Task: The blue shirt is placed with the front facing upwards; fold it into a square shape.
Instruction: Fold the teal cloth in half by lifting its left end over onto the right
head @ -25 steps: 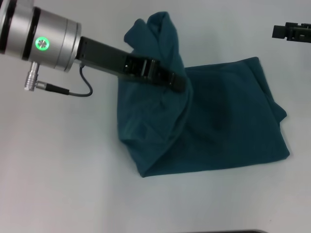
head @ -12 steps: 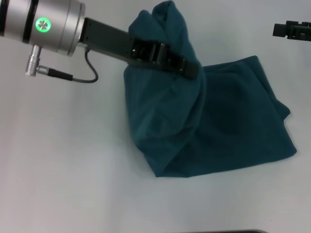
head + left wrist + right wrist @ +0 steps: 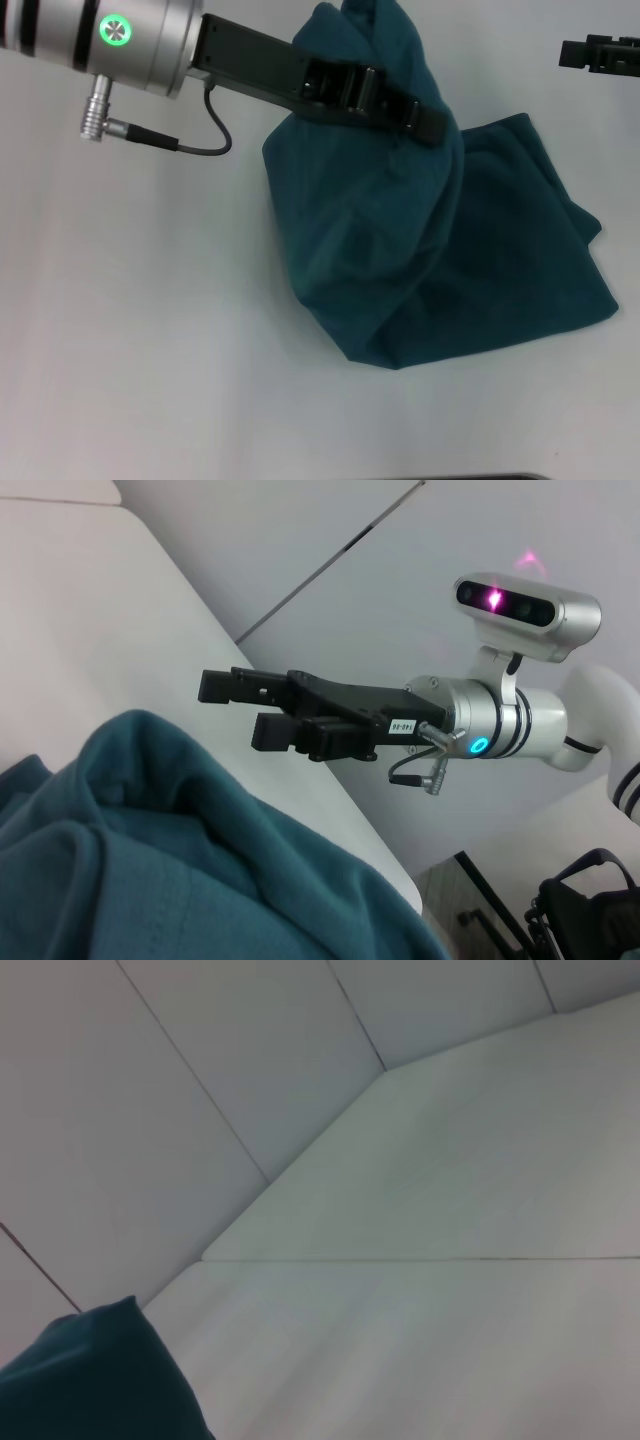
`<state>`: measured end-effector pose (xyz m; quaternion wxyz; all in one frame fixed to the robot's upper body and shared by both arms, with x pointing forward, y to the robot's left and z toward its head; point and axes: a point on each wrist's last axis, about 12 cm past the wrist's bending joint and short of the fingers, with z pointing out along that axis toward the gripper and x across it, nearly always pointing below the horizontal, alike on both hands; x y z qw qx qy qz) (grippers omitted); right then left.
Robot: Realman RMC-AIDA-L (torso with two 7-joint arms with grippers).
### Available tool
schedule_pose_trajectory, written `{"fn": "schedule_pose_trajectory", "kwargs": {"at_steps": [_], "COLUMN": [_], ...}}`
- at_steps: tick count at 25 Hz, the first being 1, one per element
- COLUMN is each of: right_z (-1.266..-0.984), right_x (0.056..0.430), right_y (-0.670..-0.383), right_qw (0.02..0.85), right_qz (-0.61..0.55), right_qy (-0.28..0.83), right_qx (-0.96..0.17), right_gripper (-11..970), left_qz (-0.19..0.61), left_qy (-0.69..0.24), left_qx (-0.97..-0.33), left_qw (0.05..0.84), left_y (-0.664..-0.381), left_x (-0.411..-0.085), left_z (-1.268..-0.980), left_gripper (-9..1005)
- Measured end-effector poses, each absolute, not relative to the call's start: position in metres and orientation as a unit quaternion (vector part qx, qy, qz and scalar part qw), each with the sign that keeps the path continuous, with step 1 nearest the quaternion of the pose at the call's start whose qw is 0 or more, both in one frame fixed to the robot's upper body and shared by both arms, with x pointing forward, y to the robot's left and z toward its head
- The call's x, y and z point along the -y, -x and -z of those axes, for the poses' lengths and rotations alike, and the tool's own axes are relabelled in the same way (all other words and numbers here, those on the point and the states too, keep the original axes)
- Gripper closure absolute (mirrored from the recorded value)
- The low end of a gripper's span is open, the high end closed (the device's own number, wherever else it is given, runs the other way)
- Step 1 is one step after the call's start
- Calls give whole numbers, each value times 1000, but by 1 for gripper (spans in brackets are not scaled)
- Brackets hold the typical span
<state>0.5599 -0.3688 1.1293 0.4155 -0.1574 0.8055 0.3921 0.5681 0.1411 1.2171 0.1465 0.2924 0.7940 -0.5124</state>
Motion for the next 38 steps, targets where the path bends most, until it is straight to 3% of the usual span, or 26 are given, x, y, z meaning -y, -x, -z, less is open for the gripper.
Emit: {"fn": "schedule_pose_trajectory", "kwargs": {"at_steps": [9,25,38], "right_z": [-1130,-1132,-1132], "right_x": [369,367,367], "right_y": [-561,-562,-562], "right_qw": [418,418,418], "right_qz": [-390,-393,-394], "right_qy": [157,161,161], "right_qx": [-805,-803,-802], "right_gripper": [76,76,75], "left_qz": [529,546,538], "left_qy": [-284,-294,-274], "left_qx": [-786,-769,-783], "left_qw": [145,156,152], "left_y": [-574,-579,-585], "left_x": [-125,-94,-88], "left_z": [-1200,-1197,-1188], "left_gripper": [933,934,933]}}
